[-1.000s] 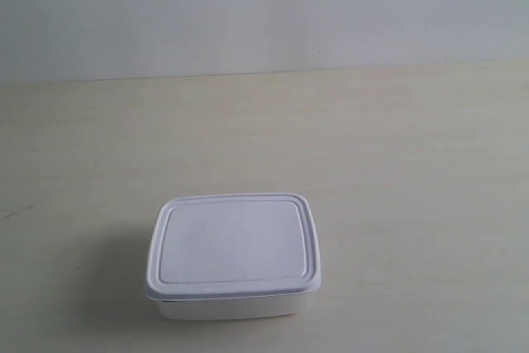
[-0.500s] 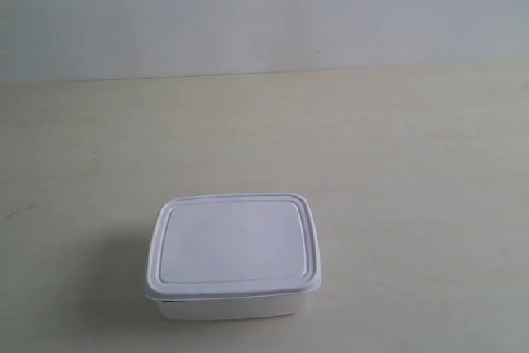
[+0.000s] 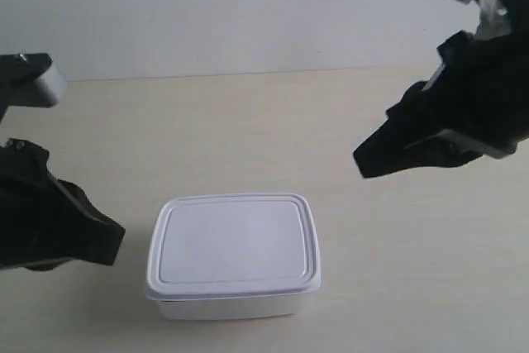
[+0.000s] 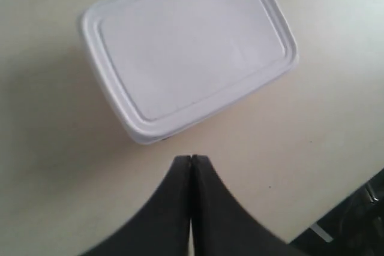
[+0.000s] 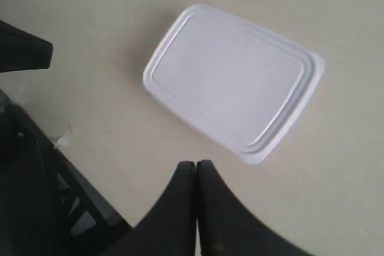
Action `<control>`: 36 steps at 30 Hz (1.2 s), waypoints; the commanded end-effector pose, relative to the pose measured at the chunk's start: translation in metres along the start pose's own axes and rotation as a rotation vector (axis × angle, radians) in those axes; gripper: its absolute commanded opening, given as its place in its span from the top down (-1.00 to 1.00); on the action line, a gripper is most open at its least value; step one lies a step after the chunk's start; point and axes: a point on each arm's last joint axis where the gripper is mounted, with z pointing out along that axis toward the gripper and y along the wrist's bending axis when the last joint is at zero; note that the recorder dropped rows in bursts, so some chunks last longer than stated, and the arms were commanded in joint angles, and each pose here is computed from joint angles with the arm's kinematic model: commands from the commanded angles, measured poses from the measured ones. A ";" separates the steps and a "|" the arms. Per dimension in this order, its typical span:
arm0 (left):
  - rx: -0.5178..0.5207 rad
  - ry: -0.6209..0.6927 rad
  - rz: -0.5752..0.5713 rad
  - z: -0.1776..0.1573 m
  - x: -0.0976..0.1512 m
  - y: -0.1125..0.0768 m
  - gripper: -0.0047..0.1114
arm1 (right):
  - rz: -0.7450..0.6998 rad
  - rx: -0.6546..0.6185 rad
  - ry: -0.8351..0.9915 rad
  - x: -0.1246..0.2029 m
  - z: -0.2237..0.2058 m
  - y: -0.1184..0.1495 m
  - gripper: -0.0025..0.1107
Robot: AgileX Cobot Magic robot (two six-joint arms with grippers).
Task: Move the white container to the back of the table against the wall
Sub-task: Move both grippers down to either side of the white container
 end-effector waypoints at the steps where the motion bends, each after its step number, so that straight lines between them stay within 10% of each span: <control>1: 0.075 -0.003 -0.038 0.016 0.010 -0.008 0.92 | -0.065 -0.055 0.114 0.002 0.030 0.007 0.96; 17: 0.052 -0.041 -0.370 0.071 0.056 0.017 0.92 | 0.172 0.037 0.072 0.078 0.104 -0.021 0.96; 36: -0.038 0.020 -0.377 0.106 0.061 0.027 0.92 | 0.288 0.049 0.134 0.085 0.156 -0.046 0.96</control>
